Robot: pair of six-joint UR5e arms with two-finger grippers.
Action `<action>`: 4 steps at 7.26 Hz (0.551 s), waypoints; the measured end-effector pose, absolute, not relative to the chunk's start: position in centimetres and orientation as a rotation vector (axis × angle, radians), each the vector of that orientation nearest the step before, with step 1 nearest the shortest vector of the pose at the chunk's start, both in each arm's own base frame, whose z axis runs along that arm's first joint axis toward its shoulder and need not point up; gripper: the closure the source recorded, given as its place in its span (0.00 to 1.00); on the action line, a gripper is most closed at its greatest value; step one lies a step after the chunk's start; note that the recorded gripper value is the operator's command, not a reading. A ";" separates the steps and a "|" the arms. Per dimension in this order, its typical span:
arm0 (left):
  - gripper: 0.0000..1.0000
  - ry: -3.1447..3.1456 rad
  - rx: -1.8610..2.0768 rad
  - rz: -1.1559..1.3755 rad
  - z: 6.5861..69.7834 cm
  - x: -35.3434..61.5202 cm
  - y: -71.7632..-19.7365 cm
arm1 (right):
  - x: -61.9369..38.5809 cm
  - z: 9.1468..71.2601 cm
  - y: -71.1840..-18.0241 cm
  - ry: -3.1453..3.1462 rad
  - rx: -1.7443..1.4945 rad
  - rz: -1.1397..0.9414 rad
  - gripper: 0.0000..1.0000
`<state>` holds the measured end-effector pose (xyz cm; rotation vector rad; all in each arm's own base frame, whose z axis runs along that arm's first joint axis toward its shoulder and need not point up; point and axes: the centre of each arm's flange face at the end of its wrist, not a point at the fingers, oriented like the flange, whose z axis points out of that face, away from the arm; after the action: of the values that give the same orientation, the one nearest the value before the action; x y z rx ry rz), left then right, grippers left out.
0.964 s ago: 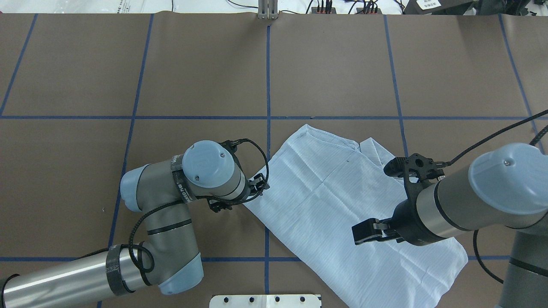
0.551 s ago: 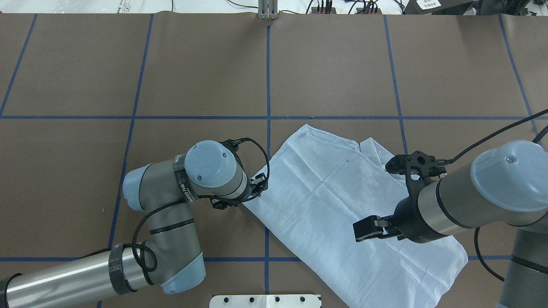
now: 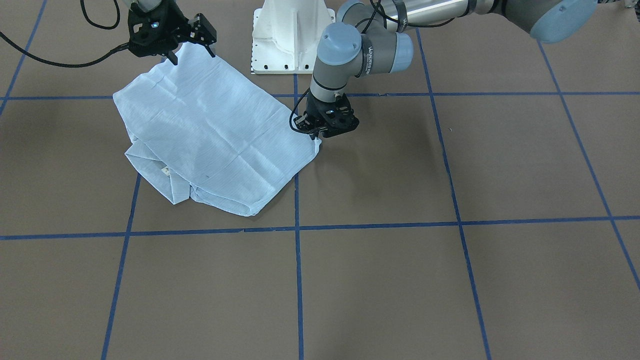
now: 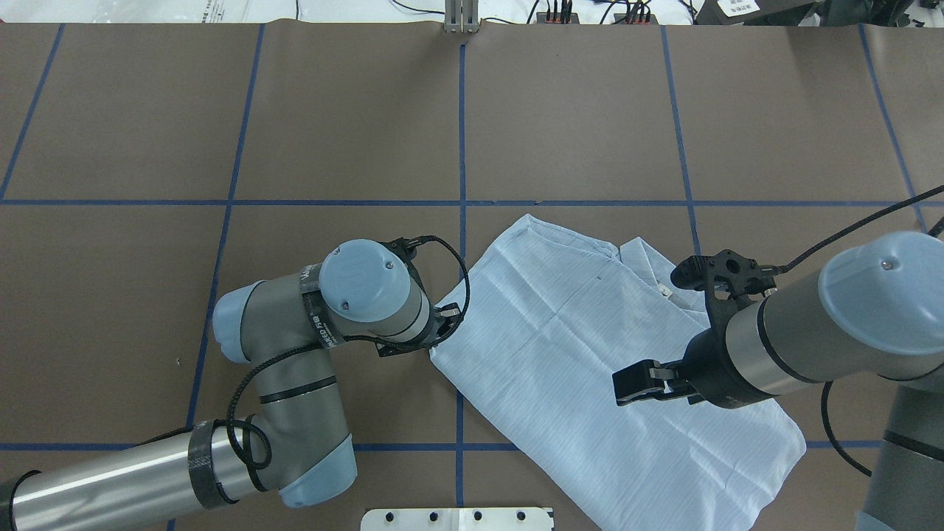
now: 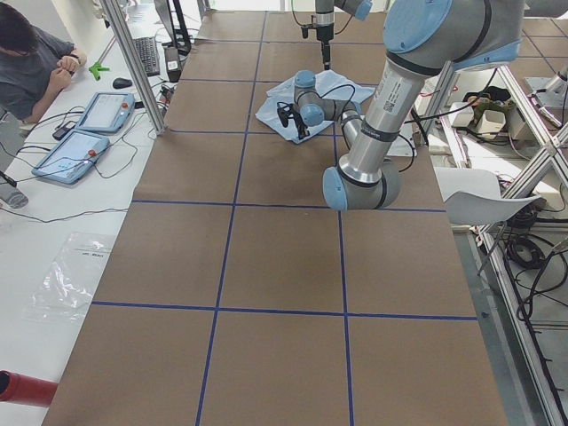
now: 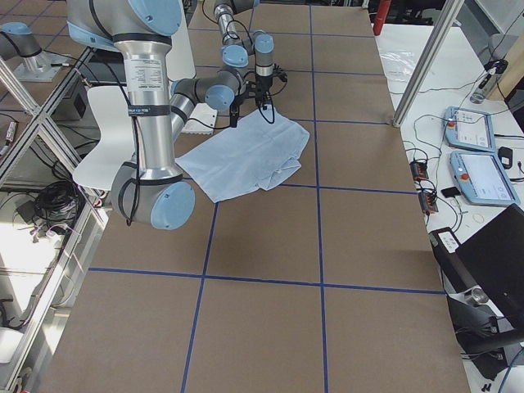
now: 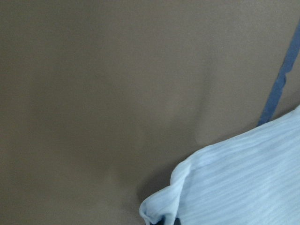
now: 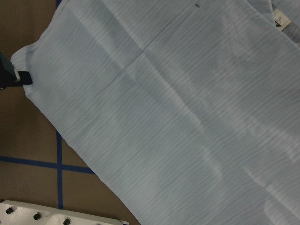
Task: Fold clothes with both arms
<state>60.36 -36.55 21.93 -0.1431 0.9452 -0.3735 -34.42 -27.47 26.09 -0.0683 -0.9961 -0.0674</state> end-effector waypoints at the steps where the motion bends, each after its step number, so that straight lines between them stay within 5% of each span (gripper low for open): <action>1: 1.00 0.947 -0.138 -0.384 21.8 59.8 -37.2 | -34.3 26.1 -27.7 -0.997 -0.063 -0.062 0.00; 4: 1.00 0.948 -0.064 -0.449 22.1 55.3 -43.9 | -35.5 24.4 -30.0 -1.013 0.008 -0.027 0.00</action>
<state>55.29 -43.94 22.09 -0.0637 0.9483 -0.4493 -35.47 -30.03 24.42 0.0077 -1.0132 -0.0271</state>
